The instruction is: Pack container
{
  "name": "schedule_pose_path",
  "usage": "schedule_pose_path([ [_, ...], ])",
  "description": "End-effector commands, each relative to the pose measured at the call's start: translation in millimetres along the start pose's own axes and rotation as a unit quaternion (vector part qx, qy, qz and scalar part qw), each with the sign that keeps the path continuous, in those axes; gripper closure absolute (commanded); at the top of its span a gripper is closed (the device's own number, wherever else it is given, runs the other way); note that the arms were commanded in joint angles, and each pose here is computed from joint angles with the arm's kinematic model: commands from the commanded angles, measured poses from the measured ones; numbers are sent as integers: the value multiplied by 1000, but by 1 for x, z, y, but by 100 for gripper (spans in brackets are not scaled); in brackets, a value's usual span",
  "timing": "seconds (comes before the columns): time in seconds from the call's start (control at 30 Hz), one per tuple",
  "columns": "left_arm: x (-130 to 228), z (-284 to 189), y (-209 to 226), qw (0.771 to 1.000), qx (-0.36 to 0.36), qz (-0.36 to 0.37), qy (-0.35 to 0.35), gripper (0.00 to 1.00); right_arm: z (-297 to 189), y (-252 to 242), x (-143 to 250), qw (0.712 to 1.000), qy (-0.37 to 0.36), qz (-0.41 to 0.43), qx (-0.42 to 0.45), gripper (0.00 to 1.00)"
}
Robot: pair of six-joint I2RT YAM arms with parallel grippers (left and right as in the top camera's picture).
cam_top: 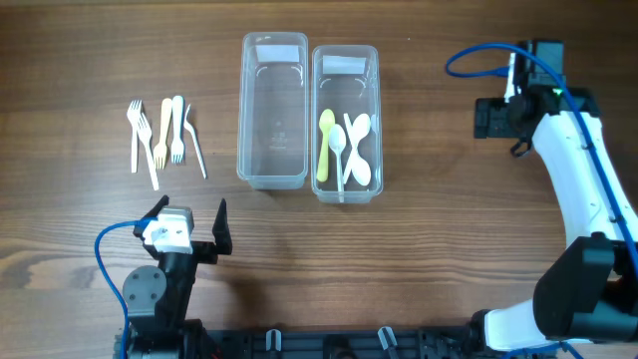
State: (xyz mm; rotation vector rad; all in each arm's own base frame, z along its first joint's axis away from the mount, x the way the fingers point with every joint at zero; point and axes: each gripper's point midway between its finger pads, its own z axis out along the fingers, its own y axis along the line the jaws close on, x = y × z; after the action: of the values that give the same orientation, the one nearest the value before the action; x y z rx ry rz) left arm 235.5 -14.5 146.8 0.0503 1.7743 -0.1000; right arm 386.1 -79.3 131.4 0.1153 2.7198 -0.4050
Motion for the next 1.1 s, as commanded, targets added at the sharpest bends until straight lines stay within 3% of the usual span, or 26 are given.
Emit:
schedule_pose_path([
  [0.0, 0, 0, -3, 1000, 8, 12, -3, 0, 4, -9, -3, 1000, -7, -4, 1, 0],
  [0.33, 0, 0, -3, 1000, 8, 12, -3, 0, 5, -21, -28, 989, -57, -132, 19, 0],
  [0.53, 0, 0, -3, 1000, 8, 12, -3, 0, 28, -44, -42, 988, -80, -127, 24, 4],
  [0.8, 0, 0, -3, 1000, 8, 12, -3, 0, 90, -62, -26, 989, -79, -93, -79, 14],
  [0.93, 0, 0, -3, 1000, 8, 12, -3, 0, 115, -63, -21, 988, -79, -91, -101, 12],
  [1.07, 0, 0, -3, 1000, 8, 12, -3, 0, 137, -58, -14, 984, -70, -124, -105, 4],
])
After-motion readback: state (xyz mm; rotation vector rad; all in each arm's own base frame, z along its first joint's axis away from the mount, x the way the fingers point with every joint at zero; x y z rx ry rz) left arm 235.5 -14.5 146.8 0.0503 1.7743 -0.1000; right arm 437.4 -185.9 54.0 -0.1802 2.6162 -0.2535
